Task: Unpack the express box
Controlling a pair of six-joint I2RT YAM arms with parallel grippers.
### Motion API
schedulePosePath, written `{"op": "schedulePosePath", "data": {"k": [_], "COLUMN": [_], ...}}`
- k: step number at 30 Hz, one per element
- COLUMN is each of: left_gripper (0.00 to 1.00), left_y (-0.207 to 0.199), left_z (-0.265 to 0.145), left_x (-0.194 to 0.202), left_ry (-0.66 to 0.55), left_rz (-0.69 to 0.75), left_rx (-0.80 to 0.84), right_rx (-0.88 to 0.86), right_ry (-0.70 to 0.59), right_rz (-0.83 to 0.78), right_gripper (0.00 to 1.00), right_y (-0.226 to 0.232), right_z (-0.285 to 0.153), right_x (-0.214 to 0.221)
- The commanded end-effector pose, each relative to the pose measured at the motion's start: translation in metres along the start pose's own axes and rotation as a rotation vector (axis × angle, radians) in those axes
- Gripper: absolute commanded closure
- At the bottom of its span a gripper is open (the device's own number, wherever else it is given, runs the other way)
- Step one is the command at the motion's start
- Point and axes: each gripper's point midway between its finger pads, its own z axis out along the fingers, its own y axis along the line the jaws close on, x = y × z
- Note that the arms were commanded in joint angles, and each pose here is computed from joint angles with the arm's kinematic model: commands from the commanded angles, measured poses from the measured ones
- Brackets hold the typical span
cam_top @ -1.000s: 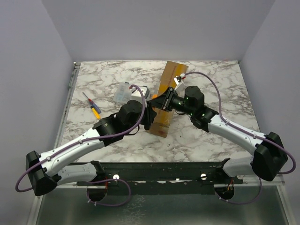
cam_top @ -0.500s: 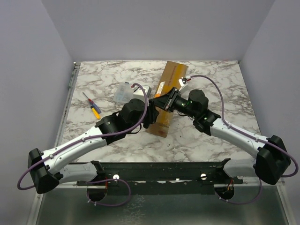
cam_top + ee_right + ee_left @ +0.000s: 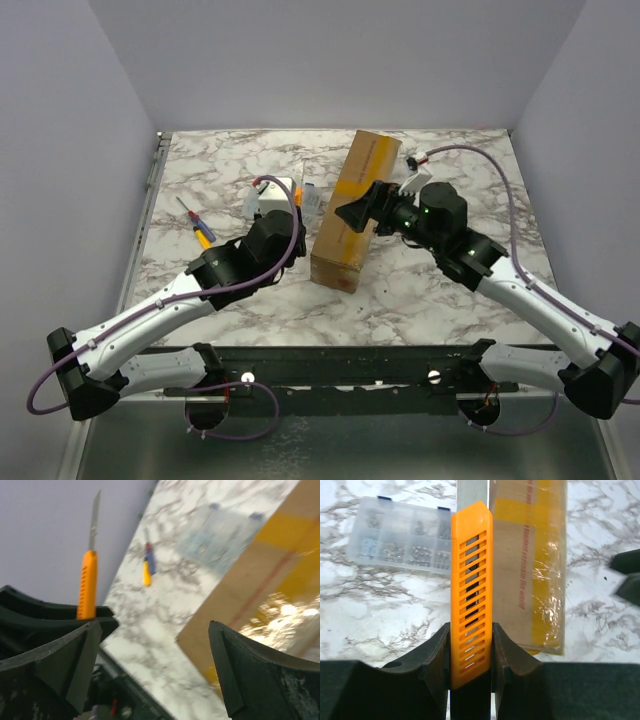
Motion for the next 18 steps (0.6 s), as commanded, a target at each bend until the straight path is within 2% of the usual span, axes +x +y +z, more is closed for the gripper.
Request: {"op": "schedulePosePath", "data": {"k": [1, 3, 8, 10, 13, 15, 18], "left_gripper": [1.0, 1.0, 1.0, 1.0, 1.0, 1.0, 1.0], "left_y": [0.04, 0.046, 0.042, 0.031, 0.014, 0.003, -0.013], "left_z": [-0.011, -0.01, -0.008, -0.009, -0.009, -0.011, -0.015], "left_x": [-0.015, -0.009, 0.012, 0.027, 0.051, 0.058, 0.062], "left_ry": [-0.038, -0.018, 0.048, 0.083, 0.135, 0.137, 0.135], "left_rz": [-0.016, -0.024, -0.085, -0.132, -0.209, -0.256, -0.287], "left_rx": [-0.188, -0.208, -0.139, -0.065, 0.052, 0.132, 0.245], "right_rx": [0.427, 0.568, 0.666, 0.673, 0.628, 0.574, 0.443], "right_ry": [-0.105, -0.148, -0.129, -0.119, -0.073, -0.032, 0.048], "right_rz": [-0.317, -0.377, -0.493, -0.494, -0.412, -0.4, -0.407], "right_gripper": [0.0, 0.0, 0.0, 0.0, 0.02, 0.11, 0.35], "right_y": [-0.063, -0.073, -0.08, -0.088, -0.106, -0.113, -0.117], "right_z": [-0.04, -0.045, -0.007, 0.017, 0.058, 0.091, 0.145], "right_x": [-0.048, -0.077, -0.113, -0.129, -0.148, -0.153, -0.144]}}
